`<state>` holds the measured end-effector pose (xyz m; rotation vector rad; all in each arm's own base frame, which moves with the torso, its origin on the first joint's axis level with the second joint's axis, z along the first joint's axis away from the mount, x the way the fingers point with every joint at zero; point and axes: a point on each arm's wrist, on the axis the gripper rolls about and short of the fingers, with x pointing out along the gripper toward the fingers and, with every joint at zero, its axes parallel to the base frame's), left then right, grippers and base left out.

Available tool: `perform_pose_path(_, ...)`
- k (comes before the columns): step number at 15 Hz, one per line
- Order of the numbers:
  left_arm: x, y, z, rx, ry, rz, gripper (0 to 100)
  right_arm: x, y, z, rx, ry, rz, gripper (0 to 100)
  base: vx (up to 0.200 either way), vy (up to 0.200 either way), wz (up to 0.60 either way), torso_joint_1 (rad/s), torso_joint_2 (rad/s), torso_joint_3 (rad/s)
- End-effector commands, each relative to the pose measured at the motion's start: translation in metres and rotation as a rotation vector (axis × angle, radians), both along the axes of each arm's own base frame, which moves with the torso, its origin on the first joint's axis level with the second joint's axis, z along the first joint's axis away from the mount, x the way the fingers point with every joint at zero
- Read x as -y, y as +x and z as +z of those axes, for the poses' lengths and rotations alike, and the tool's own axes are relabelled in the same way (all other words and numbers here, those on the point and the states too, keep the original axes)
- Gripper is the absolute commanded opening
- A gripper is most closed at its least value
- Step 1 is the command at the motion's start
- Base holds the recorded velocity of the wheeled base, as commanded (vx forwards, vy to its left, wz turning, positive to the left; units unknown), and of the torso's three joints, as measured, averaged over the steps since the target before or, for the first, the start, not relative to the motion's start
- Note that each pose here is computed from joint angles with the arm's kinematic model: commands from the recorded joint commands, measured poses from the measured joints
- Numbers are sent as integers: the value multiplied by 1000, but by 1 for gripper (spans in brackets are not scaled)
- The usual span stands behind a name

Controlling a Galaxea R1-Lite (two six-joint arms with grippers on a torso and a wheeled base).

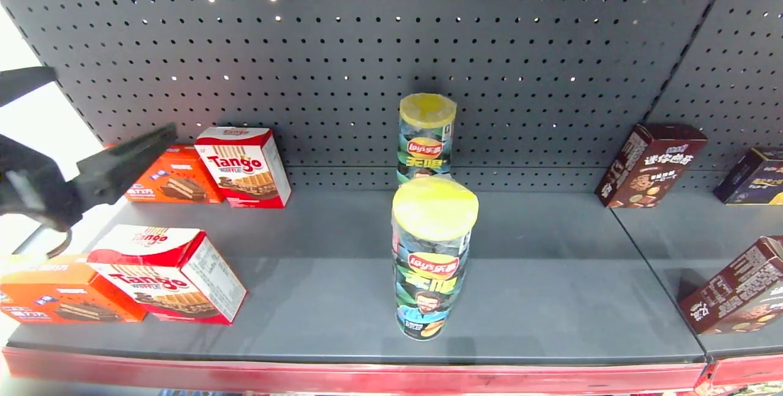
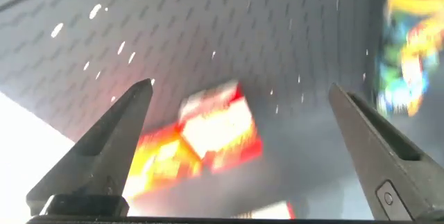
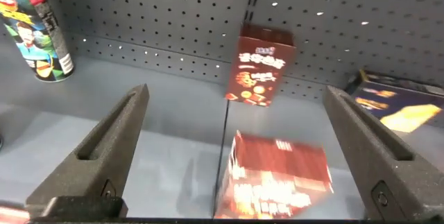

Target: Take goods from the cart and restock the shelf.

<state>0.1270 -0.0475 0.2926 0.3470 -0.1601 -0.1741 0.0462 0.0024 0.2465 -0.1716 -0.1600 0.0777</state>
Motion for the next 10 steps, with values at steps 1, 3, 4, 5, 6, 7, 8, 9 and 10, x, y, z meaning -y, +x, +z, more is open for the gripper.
perform_pose_path(1, -38, -90, -8, 40, -25, 47, 100, 0, -23, -16, 46, 2, 0, 100, 0, 0, 0, 0, 0, 0)
perform_pose_path(3, -51, -121, -21, 32, -49, 46, 100, 0, -30, -30, 48, 2, 9, 100, 0, 0, 0, 0, 0, 0)
perform_pose_path(4, -55, -131, -29, 32, -73, 41, 100, 1, -34, -35, 54, 4, 2, 100, 0, 0, 0, 0, 0, 0)
perform_pose_path(5, -57, -137, -38, 29, -93, 40, 100, 1, -37, -41, 54, 4, -4, 100, 0, 0, 0, 0, 0, 0)
perform_pose_path(6, -59, -141, -50, 27, -94, 41, 100, 1, -41, -48, 57, 6, -4, 100, 0, 0, 0, 0, 0, 0)
perform_pose_path(7, -60, -144, -58, 24, -94, 47, 100, 1, -44, -52, 58, 6, -6, 100, 0, 0, 0, 0, 0, 0)
perform_pose_path(8, -60, -146, -72, 8, -95, 66, 100, 1, -47, -61, 55, 8, -7, 100, 0, 0, 0, 0, 0, 0)
perform_pose_path(9, -60, -147, -88, -14, -108, 91, 100, 1, -50, -71, 57, 9, -17, 100, 0, 0, 0, 0, 0, 0)
perform_pose_path(10, -60, -149, -99, -25, -122, 107, 100, 1, -52, -80, 51, 9, -28, 100, 0, 0, 0, 0, 0, 0)
